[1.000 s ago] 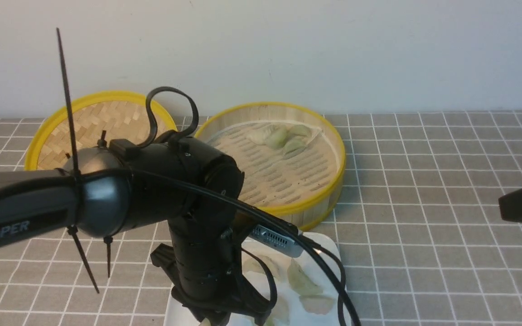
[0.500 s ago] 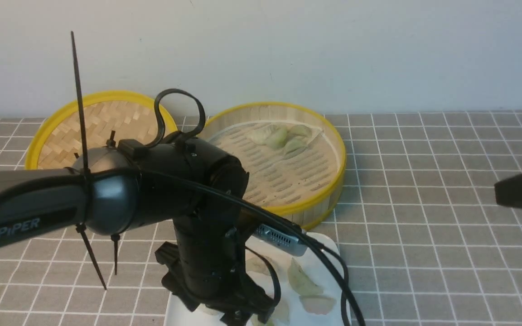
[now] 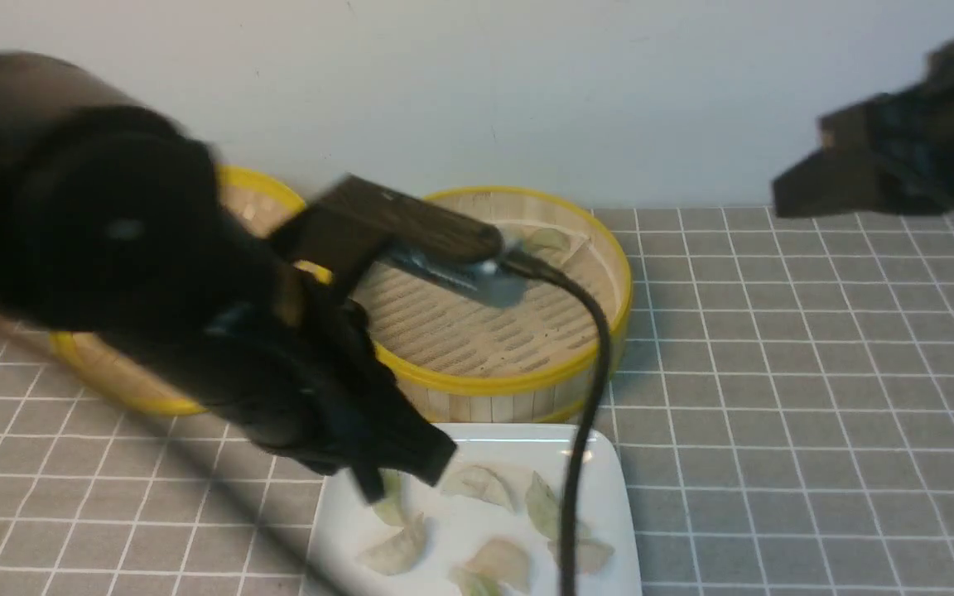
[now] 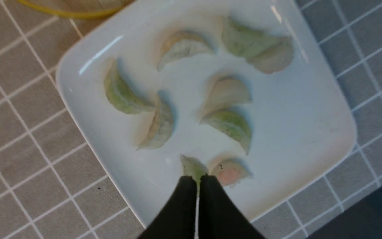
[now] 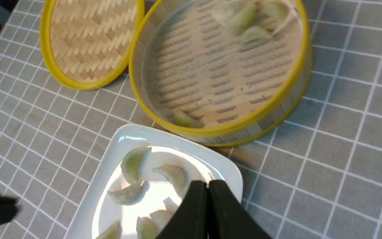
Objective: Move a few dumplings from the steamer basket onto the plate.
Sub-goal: Use the right arm to grab a dumpling from inside the steamer
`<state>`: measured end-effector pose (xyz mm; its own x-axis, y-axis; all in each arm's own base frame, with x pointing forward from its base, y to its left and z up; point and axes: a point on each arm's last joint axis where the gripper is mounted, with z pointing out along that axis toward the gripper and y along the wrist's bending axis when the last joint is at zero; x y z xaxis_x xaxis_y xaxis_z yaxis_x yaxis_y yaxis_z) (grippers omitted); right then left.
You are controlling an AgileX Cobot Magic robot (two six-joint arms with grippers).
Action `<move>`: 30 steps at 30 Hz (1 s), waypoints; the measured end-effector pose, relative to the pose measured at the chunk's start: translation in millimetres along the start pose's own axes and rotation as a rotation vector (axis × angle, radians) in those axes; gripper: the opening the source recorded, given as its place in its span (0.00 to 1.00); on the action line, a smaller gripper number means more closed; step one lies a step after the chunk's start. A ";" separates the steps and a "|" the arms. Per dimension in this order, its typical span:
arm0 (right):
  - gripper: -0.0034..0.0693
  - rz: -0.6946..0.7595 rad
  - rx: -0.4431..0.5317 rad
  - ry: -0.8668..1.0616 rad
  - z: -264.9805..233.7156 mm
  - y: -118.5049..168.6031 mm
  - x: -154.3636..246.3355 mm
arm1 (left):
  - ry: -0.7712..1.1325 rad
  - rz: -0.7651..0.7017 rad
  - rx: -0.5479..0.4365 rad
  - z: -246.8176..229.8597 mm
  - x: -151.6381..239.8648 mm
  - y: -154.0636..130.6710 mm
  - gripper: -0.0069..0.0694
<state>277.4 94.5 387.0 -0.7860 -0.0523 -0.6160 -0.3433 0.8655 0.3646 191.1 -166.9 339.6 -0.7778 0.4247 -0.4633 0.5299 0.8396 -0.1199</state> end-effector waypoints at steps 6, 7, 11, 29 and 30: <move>0.04 -0.053 0.058 0.095 82.7 5.6 -42.6 | -0.228 -0.014 0.041 -45.2 36.9 5.2 0.08; 0.04 -0.060 0.062 0.108 97.0 5.5 -47.3 | -0.252 -0.017 0.046 -49.1 41.1 5.8 0.08; 0.04 -0.080 0.075 0.130 133.2 3.1 -59.0 | -0.285 -0.046 0.056 -53.7 58.1 8.8 0.08; 0.60 -0.180 0.122 0.195 308.8 -51.3 -65.3 | -0.260 -0.080 0.060 -52.8 75.2 11.7 0.08; 0.62 -0.183 0.122 0.196 312.0 -52.5 -64.5 | -0.259 -0.084 0.059 -52.8 75.2 11.7 0.08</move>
<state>506.5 207.8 189.7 -0.8048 -0.2983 -0.5131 -0.4337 0.8857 0.1654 121.0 -107.3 349.7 -0.7113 0.2473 -0.6580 0.4921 0.8436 -0.2148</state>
